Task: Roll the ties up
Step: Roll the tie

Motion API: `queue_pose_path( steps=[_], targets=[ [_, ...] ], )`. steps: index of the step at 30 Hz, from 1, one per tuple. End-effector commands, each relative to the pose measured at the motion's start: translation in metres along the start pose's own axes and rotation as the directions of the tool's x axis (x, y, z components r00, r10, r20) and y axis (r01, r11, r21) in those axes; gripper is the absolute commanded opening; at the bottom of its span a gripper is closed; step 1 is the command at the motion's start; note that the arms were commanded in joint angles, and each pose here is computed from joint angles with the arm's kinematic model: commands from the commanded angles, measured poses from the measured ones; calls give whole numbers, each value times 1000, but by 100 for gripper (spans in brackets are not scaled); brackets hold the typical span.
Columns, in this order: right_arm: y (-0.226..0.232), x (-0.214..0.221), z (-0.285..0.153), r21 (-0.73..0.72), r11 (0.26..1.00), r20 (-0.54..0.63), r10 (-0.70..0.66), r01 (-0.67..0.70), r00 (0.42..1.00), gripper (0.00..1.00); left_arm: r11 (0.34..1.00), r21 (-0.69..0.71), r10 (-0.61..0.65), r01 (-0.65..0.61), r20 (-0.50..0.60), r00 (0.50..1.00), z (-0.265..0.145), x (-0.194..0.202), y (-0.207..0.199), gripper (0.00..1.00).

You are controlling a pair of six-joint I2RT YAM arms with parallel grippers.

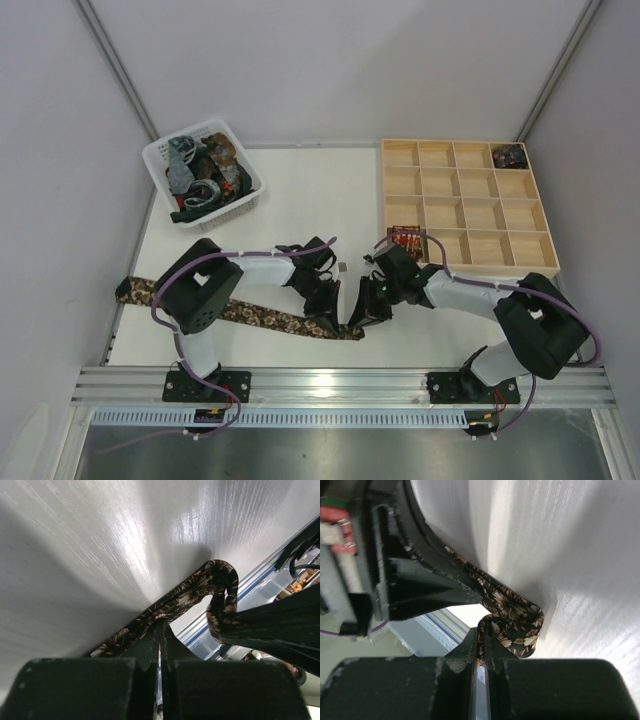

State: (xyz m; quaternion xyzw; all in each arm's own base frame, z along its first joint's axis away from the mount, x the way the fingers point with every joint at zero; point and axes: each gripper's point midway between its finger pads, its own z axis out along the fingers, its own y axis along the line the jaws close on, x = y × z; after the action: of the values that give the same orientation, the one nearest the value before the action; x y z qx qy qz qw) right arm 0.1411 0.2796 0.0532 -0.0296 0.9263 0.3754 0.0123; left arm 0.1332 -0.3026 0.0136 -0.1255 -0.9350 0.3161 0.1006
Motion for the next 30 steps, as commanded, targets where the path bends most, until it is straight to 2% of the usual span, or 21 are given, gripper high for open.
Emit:
queue_pose_path(
  steps=[1, 22, 23, 25, 26, 29, 30],
  targets=[
    [13, -7, 9, -33, 999, 0, -28, 28, 1000, 0, 998, -59, 11, -9, 28, 1000, 3, -1, 16, 0],
    [0, -13, 38, 9, 1000, -11, -9, 9, 1000, 1, 998, -60, 19, -17, 24, 1000, 0, 2, 15, 0],
    [1, -13, 38, 5, 1000, -13, -11, 11, 1000, 3, 998, -63, 22, -20, 25, 999, -1, 2, 15, 0],
    [3, -11, 38, -3, 1000, -17, -10, 10, 1000, 13, 996, -79, 33, -30, 36, 999, -6, 2, 16, 0],
    [2, -11, 37, -7, 1000, -19, -5, 5, 1000, 21, 996, -81, 49, -44, 50, 998, -10, 1, 14, 0],
    [8, -11, 33, -33, 999, -4, -10, 10, 1000, 31, 994, -93, 54, -49, 52, 997, -16, 3, 13, 0],
    [8, -10, 32, -37, 999, 0, -11, 11, 1000, 39, 994, -89, 65, -59, 65, 996, -20, 2, 11, 0]
  ],
)
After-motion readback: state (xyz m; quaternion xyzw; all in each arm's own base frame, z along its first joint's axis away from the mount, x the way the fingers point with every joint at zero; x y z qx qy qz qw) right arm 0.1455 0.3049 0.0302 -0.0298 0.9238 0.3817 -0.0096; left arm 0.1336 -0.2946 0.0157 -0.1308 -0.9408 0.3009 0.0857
